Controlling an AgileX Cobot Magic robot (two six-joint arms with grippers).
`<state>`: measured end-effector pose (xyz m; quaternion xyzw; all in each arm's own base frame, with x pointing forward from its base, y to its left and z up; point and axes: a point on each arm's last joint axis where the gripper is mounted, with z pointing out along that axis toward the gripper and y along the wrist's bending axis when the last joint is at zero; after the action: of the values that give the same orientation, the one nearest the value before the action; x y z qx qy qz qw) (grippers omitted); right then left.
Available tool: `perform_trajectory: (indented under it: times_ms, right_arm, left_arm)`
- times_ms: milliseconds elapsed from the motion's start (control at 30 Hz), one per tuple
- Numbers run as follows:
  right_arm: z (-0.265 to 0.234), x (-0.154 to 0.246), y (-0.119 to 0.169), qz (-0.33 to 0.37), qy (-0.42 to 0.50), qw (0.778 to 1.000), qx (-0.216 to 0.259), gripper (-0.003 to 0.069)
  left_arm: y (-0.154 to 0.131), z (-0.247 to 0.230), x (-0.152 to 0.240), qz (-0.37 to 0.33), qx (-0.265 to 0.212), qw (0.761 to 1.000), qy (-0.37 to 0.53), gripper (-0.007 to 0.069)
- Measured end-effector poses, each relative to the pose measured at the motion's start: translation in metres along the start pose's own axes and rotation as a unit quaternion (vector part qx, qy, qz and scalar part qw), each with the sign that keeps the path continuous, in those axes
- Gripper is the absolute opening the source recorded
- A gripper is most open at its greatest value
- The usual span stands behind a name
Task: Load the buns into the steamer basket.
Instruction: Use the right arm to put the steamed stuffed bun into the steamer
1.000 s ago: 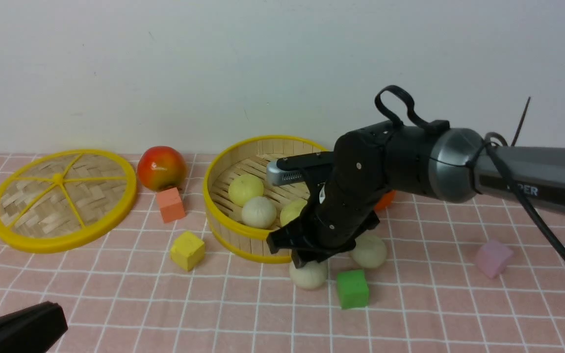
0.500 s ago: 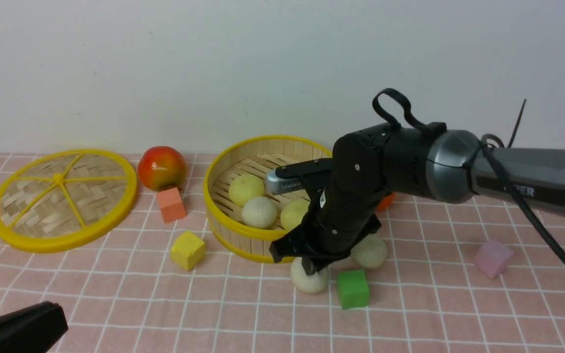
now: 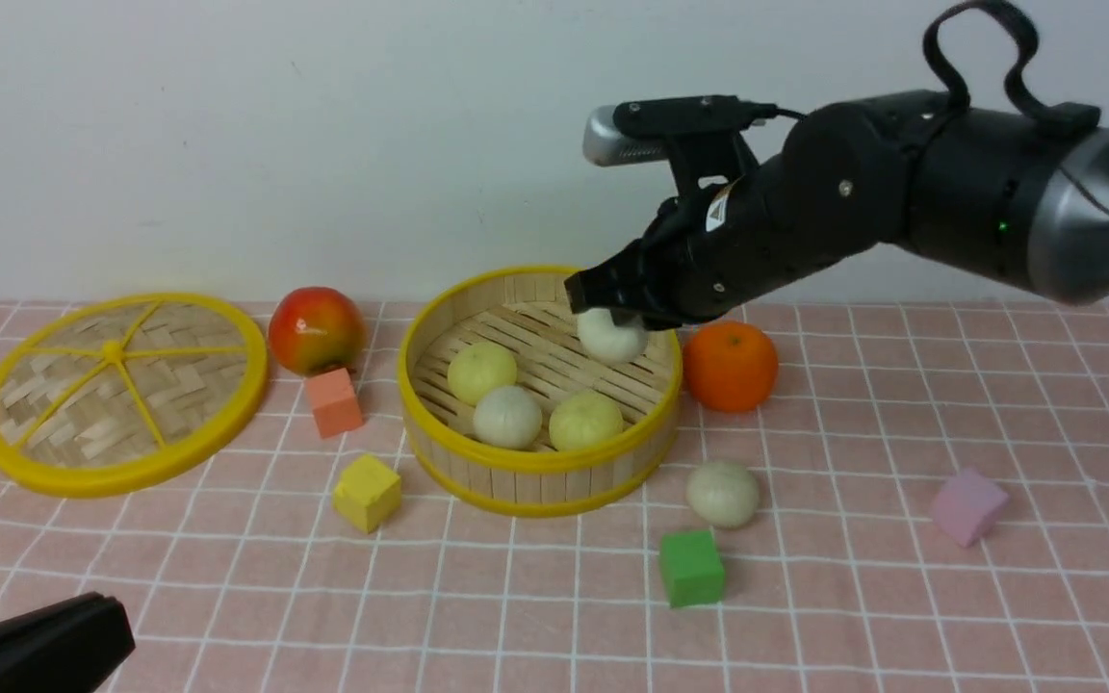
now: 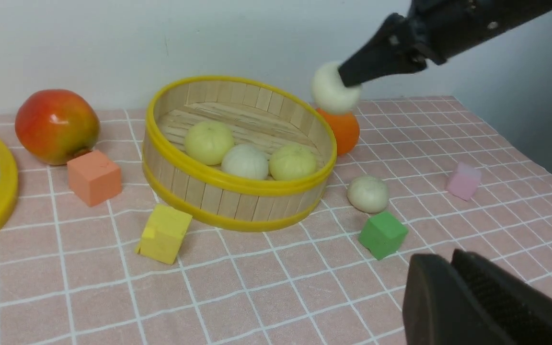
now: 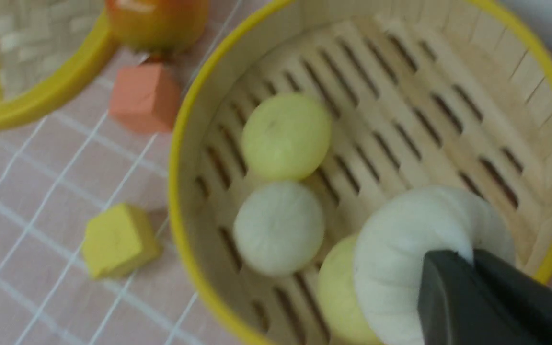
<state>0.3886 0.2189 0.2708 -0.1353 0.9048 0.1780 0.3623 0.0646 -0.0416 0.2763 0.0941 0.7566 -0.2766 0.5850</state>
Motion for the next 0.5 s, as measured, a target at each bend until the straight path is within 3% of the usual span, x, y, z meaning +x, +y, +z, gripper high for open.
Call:
perform_trajectory:
  times_ms: [500]
  right_arm:
    - [0.097, 0.002, -0.04, 0.012, 0.018, 0.999, 0.032, 0.0026]
  left_arm:
    - [0.0, 0.0, 0.0, 0.0, 0.0, 1.0, 0.0, 0.0075]
